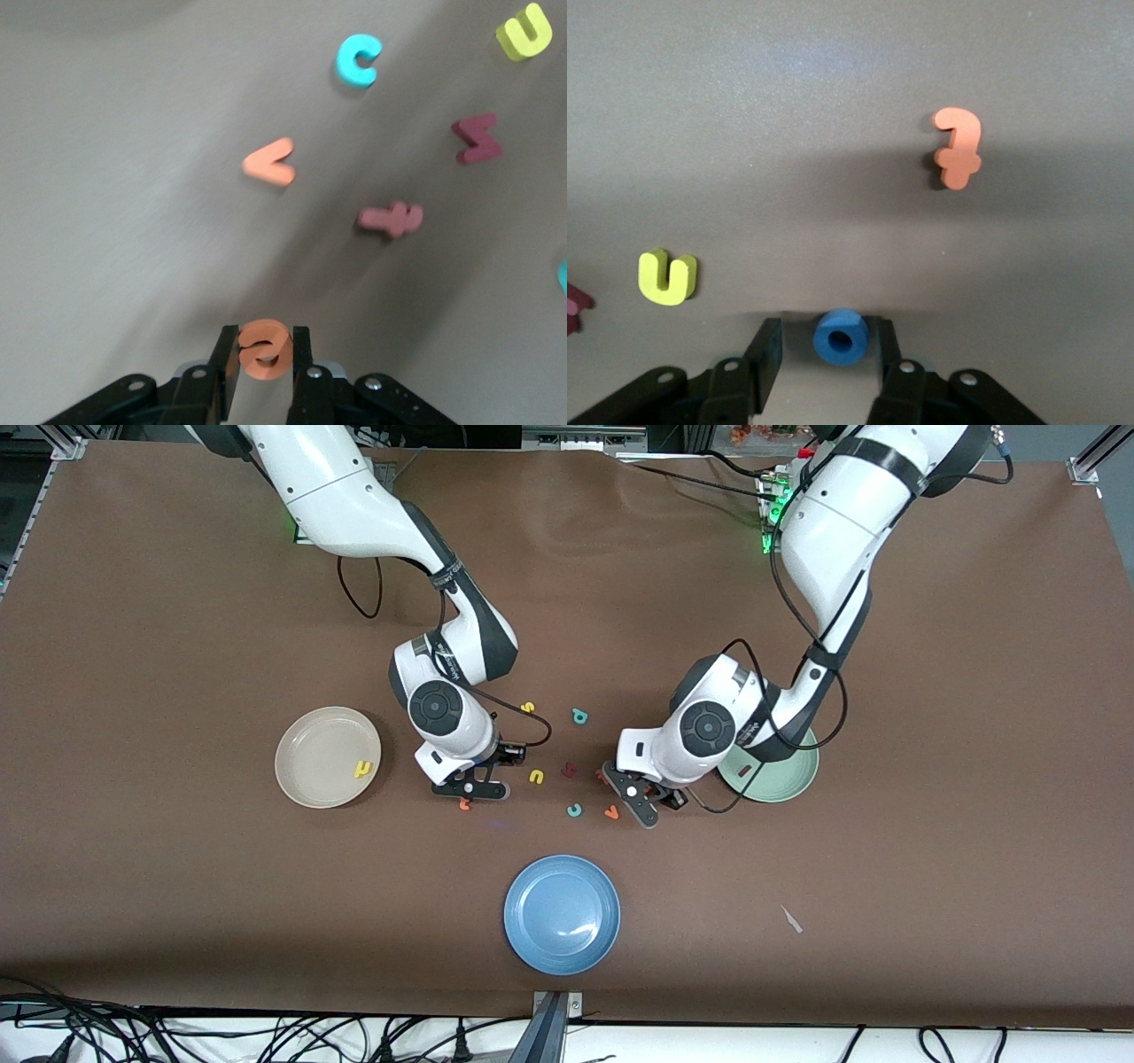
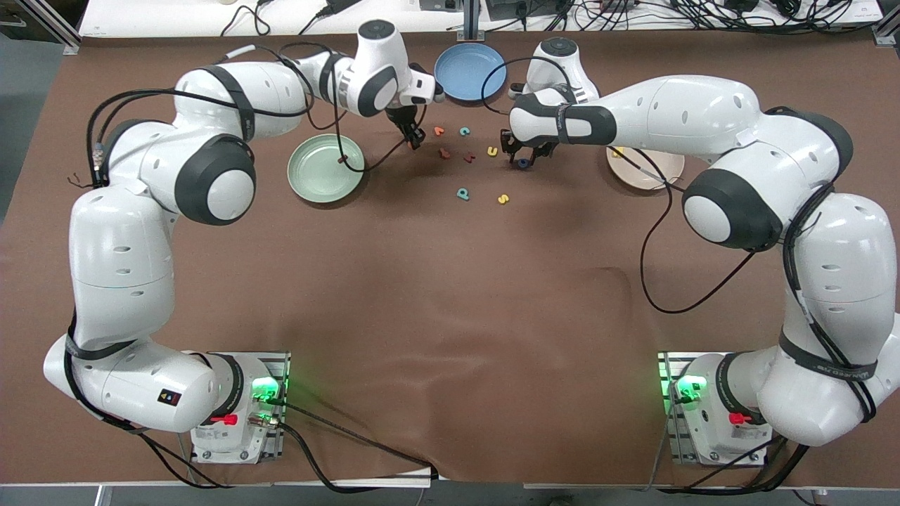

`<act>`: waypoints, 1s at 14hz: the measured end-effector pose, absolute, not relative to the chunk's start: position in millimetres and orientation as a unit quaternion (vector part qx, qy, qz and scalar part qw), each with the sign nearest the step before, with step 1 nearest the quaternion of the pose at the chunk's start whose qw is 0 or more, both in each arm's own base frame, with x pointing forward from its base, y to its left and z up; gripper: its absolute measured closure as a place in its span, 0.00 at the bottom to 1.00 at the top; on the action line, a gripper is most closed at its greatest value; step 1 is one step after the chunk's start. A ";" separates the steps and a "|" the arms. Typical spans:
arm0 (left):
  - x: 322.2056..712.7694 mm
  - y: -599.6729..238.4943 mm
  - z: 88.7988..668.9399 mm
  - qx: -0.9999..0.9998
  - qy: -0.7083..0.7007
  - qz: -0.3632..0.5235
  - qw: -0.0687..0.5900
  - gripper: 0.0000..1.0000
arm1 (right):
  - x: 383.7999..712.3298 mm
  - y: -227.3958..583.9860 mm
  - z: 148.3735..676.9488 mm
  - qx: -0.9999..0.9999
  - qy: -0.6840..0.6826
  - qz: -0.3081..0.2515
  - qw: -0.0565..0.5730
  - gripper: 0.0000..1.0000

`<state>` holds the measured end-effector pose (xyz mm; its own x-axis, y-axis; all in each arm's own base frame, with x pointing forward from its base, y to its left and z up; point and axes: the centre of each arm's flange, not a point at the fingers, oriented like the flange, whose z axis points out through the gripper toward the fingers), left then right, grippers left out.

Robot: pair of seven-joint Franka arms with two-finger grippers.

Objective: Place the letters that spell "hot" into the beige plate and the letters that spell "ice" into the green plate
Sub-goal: 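Place the blue o on the beige plate while the left gripper places orange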

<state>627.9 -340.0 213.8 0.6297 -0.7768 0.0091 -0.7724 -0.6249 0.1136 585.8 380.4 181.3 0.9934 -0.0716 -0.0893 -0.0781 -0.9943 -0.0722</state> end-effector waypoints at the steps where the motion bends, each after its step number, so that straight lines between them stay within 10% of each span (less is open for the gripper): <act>1: 631.7 -328.5 229.8 0.903 -0.425 -0.031 0.049 0.75 | 585.8 380.3 181.1 -0.998 0.037 0.043 0.038 0.49; 14: 618.2 -209.9 249.2 0.899 -0.385 -0.211 -0.006 0.75 | 586.9 377.5 178.3 -0.998 0.038 0.044 0.033 0.72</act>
